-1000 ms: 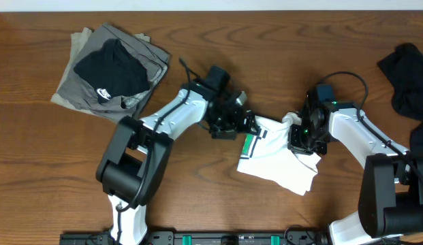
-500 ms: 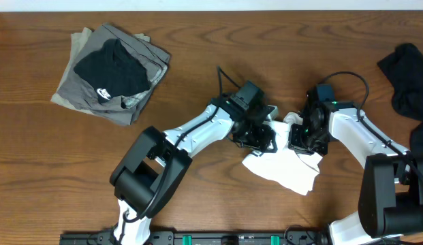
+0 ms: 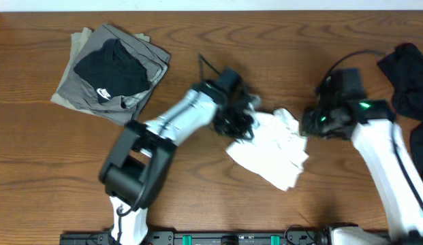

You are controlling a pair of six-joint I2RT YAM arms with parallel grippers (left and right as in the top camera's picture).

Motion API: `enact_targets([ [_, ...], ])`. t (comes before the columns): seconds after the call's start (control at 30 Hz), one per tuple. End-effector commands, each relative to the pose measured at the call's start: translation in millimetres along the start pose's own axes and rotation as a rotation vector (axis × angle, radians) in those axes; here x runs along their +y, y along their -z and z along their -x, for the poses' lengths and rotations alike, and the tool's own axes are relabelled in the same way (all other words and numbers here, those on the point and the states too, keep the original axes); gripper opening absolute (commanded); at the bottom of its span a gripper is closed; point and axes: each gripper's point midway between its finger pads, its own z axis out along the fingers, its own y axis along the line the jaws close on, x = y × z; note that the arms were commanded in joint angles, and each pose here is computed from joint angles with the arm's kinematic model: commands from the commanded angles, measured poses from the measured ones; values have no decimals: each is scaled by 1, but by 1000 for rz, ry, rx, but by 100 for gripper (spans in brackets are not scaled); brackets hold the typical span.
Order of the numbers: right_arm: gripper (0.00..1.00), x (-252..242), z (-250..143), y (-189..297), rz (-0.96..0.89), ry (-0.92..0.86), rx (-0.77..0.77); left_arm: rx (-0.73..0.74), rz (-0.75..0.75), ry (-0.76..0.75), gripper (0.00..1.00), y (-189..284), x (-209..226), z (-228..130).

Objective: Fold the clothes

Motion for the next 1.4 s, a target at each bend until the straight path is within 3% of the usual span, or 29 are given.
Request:
enact_targets([
  [0.0,7,4,28,48,21,12,-179,-265,30,-181,6,107,-15,56],
  [0.13,7,10,35,69,45,-11,-258,-474,117,-196,6,205,8,81],
  [0.27,7,9,33,68,44,-14,-244,-637,215,-129,6,287,54,84],
  [0.5,6,8,27,65,40,-17,-218,-795,342,153,6,381,167,26],
  [0.6,5,9,29,66,42,-16,-226,-781,329,296,6,382,207,-5],
  [0.63,5,9,30,66,43,-15,-230,-765,322,336,10,377,218,-14],
  [0.67,5,10,32,67,45,-14,-236,-745,328,385,21,372,232,-23],
  [0.73,5,10,33,67,47,-13,-243,-679,361,501,50,358,265,-47],
  [0.77,5,10,33,67,47,-13,-242,-653,371,544,54,353,276,-56],
  [0.8,5,10,32,67,46,-13,-239,-630,375,584,82,348,287,-65],
  [0.87,5,9,29,66,43,-15,-227,-615,366,633,97,345,298,-76],
  [1.2,11,9,28,66,40,-16,-221,-725,363,710,98,390,276,-103],
  [1.37,33,11,37,68,49,9,-261,-779,483,672,98,424,228,-110],
])
